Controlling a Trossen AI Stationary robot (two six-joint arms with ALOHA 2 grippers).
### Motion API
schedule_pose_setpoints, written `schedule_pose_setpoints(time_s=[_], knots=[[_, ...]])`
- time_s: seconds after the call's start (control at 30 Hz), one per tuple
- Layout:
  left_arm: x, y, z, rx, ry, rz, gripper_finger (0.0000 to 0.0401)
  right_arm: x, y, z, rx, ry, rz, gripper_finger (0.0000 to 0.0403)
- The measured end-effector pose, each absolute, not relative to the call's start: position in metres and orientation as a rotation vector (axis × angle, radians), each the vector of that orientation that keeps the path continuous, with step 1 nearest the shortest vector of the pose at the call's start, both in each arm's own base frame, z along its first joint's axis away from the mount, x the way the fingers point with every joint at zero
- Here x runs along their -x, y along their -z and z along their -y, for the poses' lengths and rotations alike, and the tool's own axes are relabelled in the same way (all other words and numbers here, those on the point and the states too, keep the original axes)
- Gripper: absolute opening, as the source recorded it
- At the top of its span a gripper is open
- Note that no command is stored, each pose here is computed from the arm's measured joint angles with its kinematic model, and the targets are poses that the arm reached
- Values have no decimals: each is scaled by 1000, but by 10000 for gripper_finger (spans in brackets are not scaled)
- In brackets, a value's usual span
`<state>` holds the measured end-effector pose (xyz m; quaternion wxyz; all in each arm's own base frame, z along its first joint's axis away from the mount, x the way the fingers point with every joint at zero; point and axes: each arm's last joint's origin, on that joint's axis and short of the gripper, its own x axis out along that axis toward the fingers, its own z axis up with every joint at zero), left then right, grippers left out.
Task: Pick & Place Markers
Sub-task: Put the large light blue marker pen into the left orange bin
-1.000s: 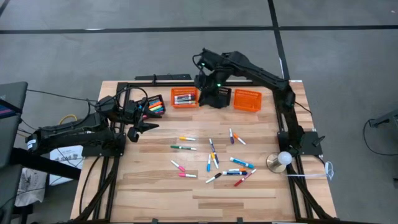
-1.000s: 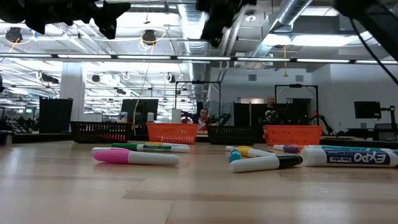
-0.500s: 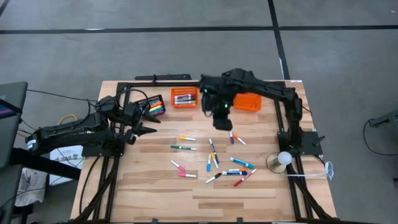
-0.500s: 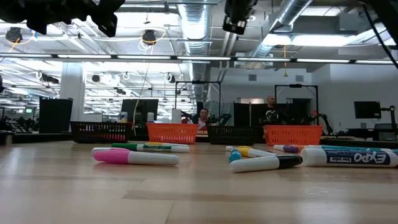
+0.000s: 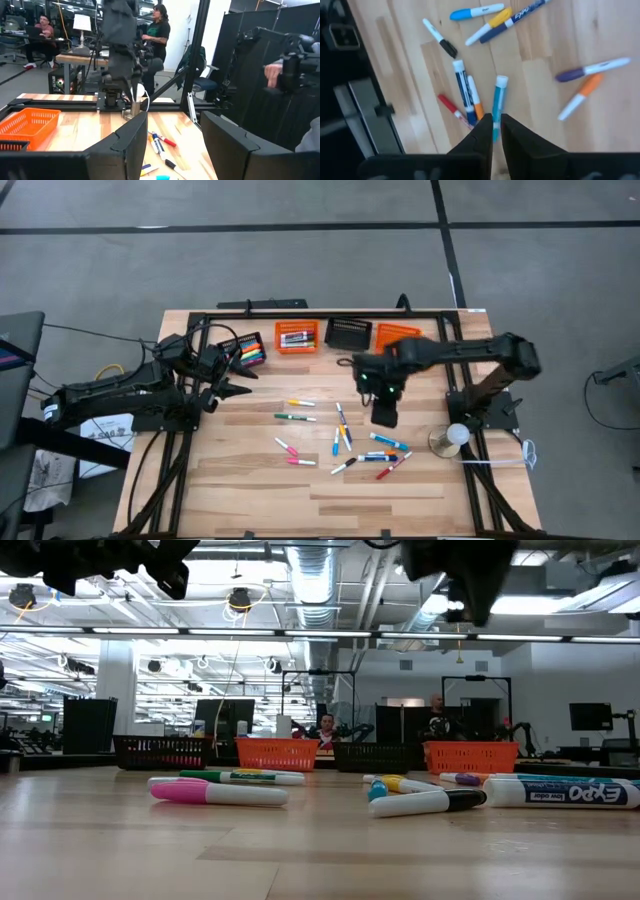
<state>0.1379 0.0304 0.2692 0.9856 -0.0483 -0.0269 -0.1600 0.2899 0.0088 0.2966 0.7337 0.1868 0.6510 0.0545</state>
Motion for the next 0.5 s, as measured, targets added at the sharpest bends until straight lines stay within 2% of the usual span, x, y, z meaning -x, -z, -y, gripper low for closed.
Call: schedule_pose_setpoints(time_s=[0.23, 0.5], knots=[[-138, -269, -30, 115, 322, 51, 184, -264, -255, -32, -569, -9, -1355, 52], [-138, -269, -30, 134, 323, 49, 184, -257, -221, -60, -561, 21, -1449, 110]])
